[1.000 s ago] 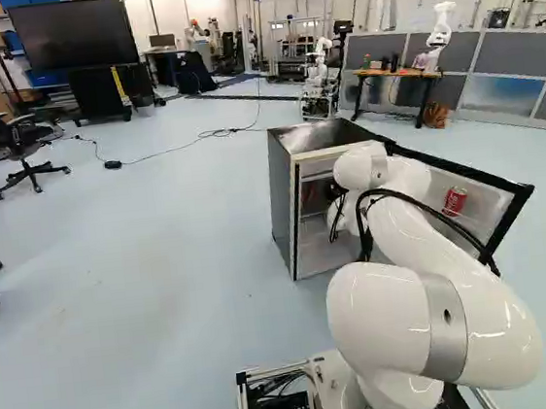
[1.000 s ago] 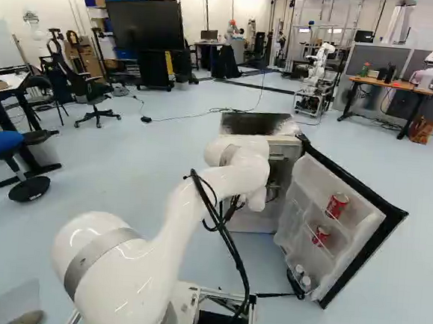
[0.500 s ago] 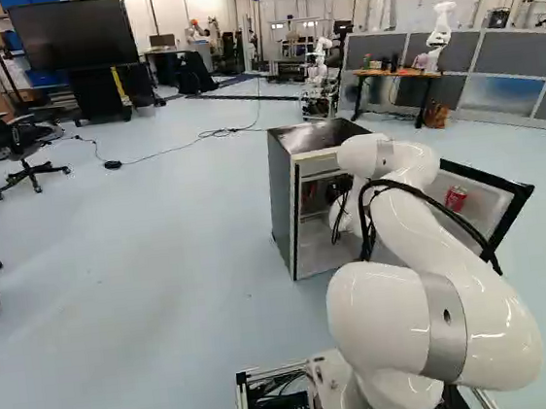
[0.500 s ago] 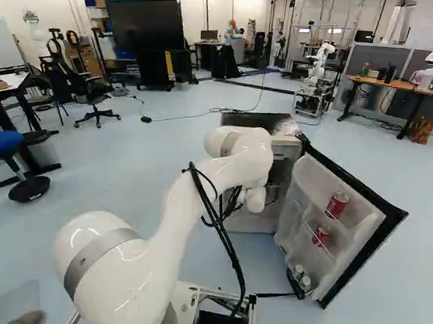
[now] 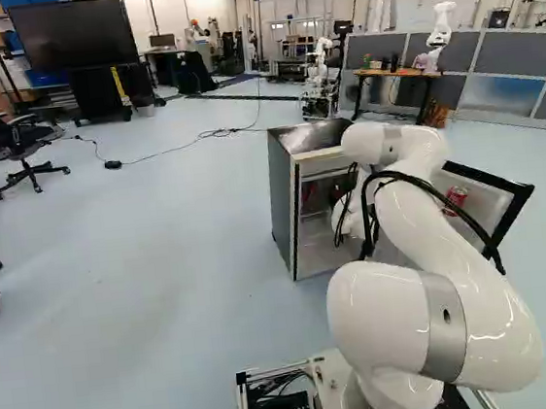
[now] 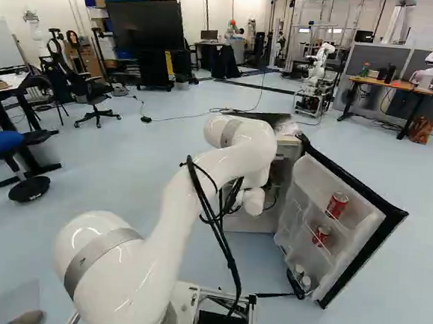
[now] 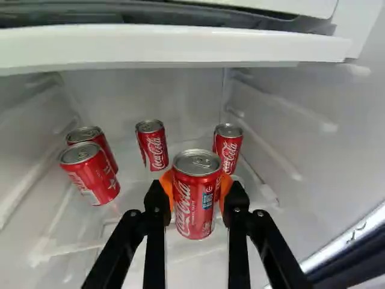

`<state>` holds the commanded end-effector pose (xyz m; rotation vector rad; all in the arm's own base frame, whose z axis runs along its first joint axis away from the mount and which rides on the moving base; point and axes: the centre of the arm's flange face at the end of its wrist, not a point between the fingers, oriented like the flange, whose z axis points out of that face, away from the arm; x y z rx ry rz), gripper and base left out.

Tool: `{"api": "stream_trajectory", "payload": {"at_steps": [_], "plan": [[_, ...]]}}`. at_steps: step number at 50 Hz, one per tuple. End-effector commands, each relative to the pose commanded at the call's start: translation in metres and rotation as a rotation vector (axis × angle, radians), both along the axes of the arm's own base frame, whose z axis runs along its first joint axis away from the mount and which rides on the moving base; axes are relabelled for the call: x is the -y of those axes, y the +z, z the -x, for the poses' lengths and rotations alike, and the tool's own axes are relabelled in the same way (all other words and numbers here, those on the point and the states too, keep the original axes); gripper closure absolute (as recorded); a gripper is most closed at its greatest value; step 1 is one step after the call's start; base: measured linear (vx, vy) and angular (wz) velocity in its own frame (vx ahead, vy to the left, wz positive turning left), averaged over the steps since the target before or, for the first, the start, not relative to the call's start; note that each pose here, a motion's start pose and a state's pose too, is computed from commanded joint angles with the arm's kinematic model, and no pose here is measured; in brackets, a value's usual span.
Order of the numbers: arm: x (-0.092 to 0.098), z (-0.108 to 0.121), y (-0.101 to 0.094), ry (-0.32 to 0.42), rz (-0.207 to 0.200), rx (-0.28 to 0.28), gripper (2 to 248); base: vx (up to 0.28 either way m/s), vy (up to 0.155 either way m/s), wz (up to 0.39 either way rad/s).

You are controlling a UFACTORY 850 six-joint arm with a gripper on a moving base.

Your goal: Grab a drink from the fridge

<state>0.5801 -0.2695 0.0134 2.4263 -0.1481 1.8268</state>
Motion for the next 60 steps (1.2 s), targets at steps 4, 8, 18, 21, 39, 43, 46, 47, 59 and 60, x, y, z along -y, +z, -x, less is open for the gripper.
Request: {"api": "stream_trajectory", "payload": {"at_steps": [4, 8, 18, 21, 39, 43, 46, 47, 59, 60], "plan": [[-0.002, 0.007, 0.007, -0.003, -0.005, -0.010, 155, 0.000, 0.000, 0.000], [-0.004, 0.015, 0.015, -0.006, -0.010, -0.019, 155, 0.000, 0.000, 0.000], [-0.008, 0.033, 0.035, -0.013, -0.021, -0.040, 155, 0.000, 0.000, 0.000], [-0.010, 0.039, 0.041, -0.016, -0.024, -0.045, 155, 0.000, 0.000, 0.000], [-0.021, 0.073, 0.075, -0.028, -0.041, -0.076, 155, 0.000, 0.000, 0.000], [-0.024, 0.081, 0.082, -0.030, -0.044, -0.082, 155, 0.000, 0.000, 0.000], [-0.026, 0.087, 0.088, -0.031, -0.047, -0.087, 155, 0.000, 0.000, 0.000], [-0.027, 0.089, 0.090, -0.031, -0.048, -0.088, 155, 0.000, 0.000, 0.000], [-0.038, 0.112, 0.112, -0.035, -0.057, -0.104, 155, 0.000, 0.000, 0.000], [-0.039, 0.114, 0.114, -0.035, -0.057, -0.105, 155, 0.000, 0.000, 0.000]]}}
